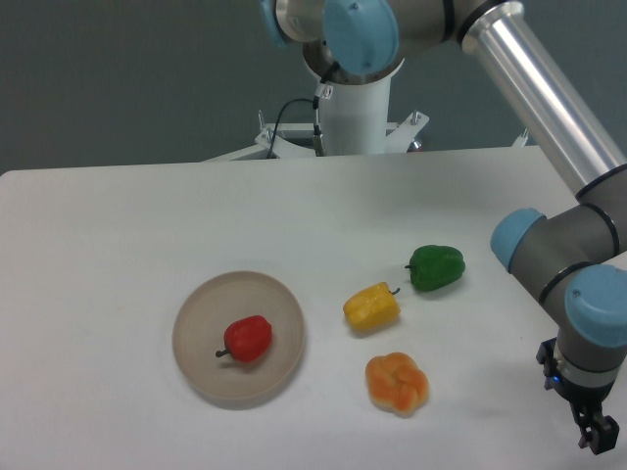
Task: Pick up the red pepper from the plate
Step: 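Move the open gripper across the table toward the red pepper on the plate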
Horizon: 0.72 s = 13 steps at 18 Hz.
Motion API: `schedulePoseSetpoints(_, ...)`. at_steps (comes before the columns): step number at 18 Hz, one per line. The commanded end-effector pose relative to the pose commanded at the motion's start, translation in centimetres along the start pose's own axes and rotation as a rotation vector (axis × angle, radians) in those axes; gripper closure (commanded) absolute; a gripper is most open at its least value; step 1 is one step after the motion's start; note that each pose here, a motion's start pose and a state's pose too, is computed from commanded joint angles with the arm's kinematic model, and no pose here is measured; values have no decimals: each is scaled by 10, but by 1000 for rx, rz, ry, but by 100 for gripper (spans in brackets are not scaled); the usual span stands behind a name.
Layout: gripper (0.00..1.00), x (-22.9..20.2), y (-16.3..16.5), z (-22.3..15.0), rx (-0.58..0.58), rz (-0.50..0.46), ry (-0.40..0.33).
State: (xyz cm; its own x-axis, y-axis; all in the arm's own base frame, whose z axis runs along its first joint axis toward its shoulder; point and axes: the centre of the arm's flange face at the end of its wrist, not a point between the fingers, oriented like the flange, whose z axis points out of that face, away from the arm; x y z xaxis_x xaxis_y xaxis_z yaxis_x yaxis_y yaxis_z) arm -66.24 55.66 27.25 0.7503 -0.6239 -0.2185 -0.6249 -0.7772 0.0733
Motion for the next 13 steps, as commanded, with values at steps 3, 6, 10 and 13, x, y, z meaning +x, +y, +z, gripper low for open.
schedulePoseSetpoints(3, 0, 1, -4, -2, 10, 2, 2)
schedulePoseSetpoints(6, 0, 6, -6, -3, 12, 2, 9)
schedulePoseSetpoints(10, 0, 12, -18, -9, 19, 11, 17)
schedulePoseSetpoints(13, 0, 25, -33, -23, 25, -3, 31)
